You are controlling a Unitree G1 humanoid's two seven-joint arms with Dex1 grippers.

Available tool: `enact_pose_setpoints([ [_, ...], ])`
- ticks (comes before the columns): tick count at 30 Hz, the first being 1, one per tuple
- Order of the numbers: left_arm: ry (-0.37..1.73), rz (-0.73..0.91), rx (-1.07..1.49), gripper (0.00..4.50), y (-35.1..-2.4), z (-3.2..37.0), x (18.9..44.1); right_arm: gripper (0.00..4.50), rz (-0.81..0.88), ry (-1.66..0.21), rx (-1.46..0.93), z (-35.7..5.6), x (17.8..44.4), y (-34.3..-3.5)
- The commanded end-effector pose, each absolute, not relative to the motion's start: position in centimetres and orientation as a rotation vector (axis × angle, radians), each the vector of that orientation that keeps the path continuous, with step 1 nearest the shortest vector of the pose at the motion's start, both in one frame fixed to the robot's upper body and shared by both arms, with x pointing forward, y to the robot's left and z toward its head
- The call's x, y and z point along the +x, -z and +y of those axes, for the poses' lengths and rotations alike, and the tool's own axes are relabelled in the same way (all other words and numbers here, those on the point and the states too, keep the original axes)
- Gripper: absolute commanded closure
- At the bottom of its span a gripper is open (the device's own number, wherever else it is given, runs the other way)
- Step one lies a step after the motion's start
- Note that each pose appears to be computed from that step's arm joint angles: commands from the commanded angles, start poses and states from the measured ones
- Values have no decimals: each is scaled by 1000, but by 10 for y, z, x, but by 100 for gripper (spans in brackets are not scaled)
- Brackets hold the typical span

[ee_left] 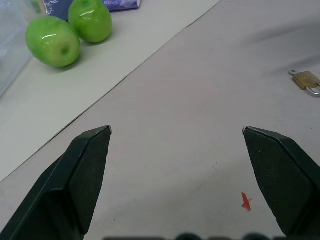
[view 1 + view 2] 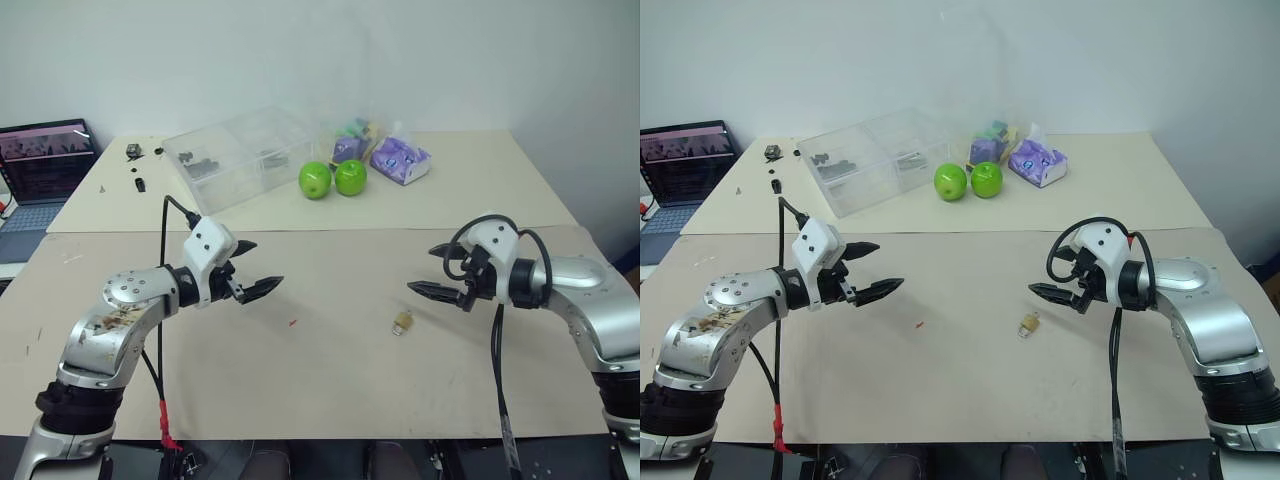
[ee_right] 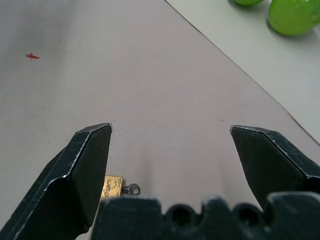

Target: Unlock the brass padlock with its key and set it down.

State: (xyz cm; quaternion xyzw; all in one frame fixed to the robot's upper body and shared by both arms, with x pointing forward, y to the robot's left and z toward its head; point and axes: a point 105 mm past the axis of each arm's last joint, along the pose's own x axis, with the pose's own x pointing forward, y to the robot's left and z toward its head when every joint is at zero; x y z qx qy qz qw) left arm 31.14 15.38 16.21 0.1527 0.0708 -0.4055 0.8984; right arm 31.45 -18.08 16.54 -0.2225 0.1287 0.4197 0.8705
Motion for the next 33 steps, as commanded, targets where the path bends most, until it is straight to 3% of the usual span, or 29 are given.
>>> enact_pose_setpoints([
  [1,808,92,352,1,-172,156,318,5,225,-865,-514,-183,315,-175],
  [9,845,131,334,1,-167,156,316,5,344,-966,-831,-205,321,-159],
  [18,858,145,361,1,-159,152,311,5,402,-1398,-1043,-177,320,-137],
  [24,825,160,368,1,-157,159,305,5,377,-1568,-1061,-150,321,-135],
  [33,769,168,371,1,-159,169,295,5,387,-1636,-1129,-141,336,-127],
])
